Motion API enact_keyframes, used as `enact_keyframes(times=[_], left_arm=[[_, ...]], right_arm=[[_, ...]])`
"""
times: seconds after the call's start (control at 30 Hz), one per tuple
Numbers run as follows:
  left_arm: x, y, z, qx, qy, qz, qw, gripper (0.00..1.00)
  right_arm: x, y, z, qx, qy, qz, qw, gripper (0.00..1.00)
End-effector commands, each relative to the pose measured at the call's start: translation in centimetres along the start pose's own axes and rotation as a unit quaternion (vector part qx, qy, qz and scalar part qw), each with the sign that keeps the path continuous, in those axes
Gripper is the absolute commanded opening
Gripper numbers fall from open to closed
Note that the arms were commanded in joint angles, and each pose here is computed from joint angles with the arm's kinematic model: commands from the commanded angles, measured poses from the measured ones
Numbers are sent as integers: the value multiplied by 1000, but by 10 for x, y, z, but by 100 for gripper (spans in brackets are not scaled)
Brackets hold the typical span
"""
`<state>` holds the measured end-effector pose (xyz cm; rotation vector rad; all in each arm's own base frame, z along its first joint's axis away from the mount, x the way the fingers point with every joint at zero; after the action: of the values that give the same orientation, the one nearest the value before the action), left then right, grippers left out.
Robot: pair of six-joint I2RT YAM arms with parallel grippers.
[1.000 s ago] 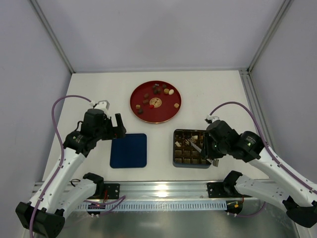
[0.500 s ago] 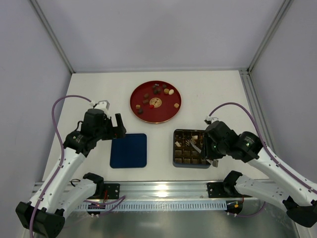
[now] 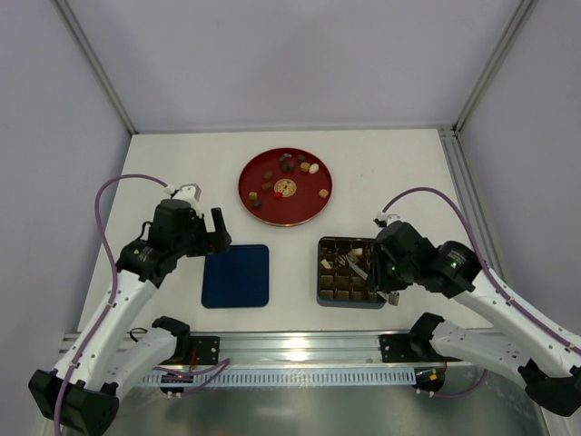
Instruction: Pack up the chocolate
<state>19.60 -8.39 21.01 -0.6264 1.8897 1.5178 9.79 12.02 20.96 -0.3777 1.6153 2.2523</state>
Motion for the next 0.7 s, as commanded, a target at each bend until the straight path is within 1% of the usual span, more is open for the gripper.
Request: enact_keyframes(times=[0.0, 0.07, 0.1, 0.13, 0.67], left_arm=[[-3, -1, 0, -2, -7, -6, 1000, 100], [-3, -1, 0, -2, -7, -6, 1000, 100], [-3, 0, 1, -3, -7, -7, 1000, 100], [-3, 0, 0, -1, -8, -8, 1000, 100], [-3, 0, 0, -1, -8, -7, 1000, 100]], right_arm=[[-4, -2, 5, -11, -5, -13, 1000, 33], [-4, -2, 5, -12, -5, -14, 1000, 33], [-3, -2, 4, -10, -5, -13, 1000, 36], [-3, -2, 5, -12, -5, -13, 1000, 37], [-3, -2, 5, -9, -4, -11, 1000, 38]])
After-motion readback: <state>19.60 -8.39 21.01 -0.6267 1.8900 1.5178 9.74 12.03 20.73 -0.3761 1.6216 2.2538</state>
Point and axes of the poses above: each gripper's point midway between its finger pads, its own y axis back along the fingers, its own z axis along the line the jaws close on, x = y × z, the point moved 5 cm from there along y, back along the fingers, and after that the axes turned 10 degrees about -y, right-handed, at the moved point
